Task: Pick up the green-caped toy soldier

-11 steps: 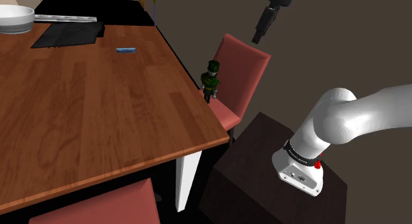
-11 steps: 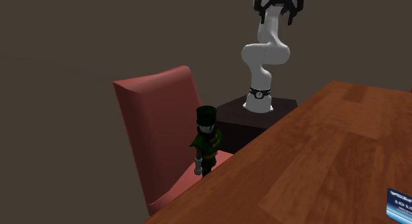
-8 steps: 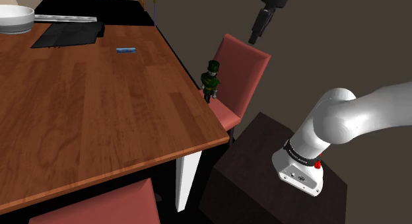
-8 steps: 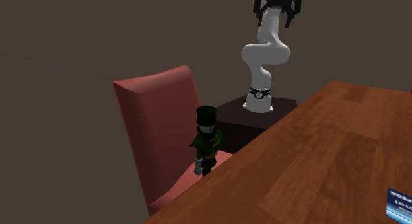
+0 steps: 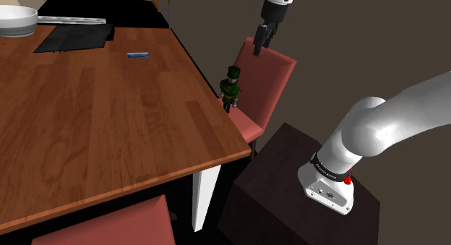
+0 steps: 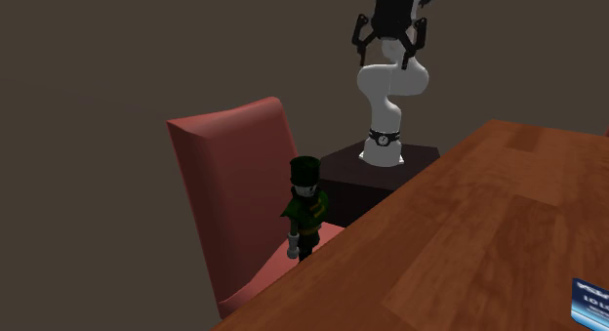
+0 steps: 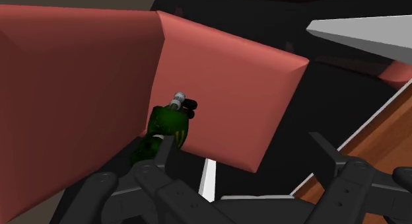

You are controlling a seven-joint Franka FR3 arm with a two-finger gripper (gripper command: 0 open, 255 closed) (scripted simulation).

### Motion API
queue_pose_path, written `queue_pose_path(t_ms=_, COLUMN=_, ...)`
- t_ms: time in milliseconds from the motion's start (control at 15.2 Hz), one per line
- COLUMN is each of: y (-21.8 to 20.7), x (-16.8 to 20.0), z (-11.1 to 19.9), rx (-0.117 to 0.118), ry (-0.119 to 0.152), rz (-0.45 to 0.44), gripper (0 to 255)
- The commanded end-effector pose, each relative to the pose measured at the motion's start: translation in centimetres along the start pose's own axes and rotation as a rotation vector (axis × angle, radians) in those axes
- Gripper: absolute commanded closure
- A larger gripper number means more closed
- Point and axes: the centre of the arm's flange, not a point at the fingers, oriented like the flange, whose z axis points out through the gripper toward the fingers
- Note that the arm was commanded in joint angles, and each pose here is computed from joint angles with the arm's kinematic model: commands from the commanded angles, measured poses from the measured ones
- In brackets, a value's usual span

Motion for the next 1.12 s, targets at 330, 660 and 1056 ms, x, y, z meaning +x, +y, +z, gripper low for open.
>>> queue_pose_path(t_ms=330, y=4.4, x=5.9, z=6.5, rx=-0.021, ry=-0.062, rz=0.045, gripper=0)
queue_pose_path(t_ms=660, y=7.6, x=9.8, z=11.2, rx=-0.036, ry=-0.108, rz=0.077, gripper=0)
queue_pose_path(t_ms=1056, y=11.8, x=14.0, z=17.0, rx=-0.053, ry=-0.162, rz=0.116, gripper=0)
